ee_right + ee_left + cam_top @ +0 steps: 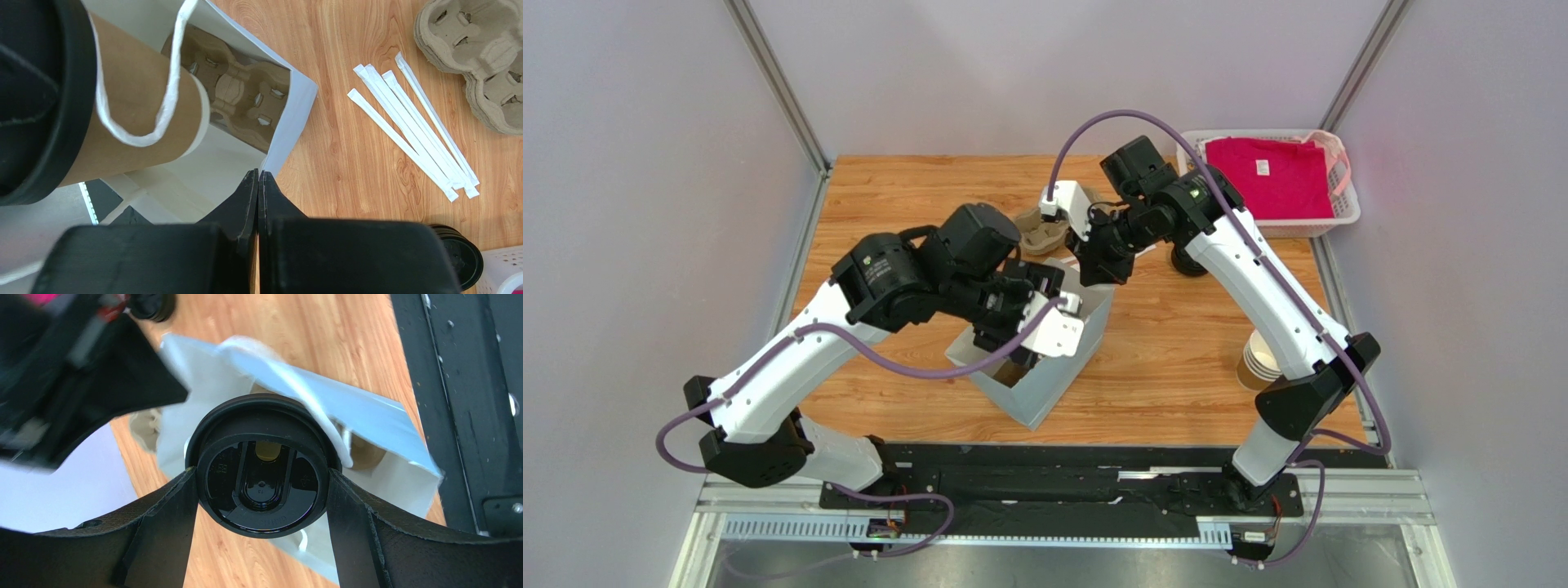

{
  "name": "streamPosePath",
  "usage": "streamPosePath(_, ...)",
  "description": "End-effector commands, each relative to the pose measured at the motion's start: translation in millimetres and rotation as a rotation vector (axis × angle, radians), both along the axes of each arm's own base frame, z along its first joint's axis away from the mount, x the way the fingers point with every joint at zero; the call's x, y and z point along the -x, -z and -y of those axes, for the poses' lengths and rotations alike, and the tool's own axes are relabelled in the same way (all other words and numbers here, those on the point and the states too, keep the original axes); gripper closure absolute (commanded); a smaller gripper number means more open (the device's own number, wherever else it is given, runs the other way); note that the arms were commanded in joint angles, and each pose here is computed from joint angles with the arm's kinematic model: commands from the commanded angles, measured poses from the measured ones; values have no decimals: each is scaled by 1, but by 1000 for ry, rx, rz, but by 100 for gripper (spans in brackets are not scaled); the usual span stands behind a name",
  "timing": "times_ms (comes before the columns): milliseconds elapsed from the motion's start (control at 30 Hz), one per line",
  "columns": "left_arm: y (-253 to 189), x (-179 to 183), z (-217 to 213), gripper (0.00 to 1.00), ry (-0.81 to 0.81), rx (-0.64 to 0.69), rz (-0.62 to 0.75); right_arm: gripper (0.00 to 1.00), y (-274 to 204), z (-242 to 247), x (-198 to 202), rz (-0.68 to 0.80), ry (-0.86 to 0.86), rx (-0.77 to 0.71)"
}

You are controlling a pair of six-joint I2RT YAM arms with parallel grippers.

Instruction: Pack the takeout coffee

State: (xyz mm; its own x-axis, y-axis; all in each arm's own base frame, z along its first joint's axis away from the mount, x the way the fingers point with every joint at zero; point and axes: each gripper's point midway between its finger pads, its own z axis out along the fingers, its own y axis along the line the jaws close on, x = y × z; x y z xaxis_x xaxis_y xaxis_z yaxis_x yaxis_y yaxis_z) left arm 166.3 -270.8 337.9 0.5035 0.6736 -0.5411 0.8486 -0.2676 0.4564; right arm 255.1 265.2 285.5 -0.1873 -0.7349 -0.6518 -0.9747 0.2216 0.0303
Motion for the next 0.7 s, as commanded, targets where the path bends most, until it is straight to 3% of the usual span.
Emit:
streamPosePath(0,-9,19,1,100,137,11,120,100,-2,11,19,-64,4,32)
streamPosePath(400,-46,33,-2,100,180,-10,230,100,10,11,11,-84,29,78)
streamPosePath(667,-31,24,1,100,184,-103,240,100,-3,5,15,-56,-10,74)
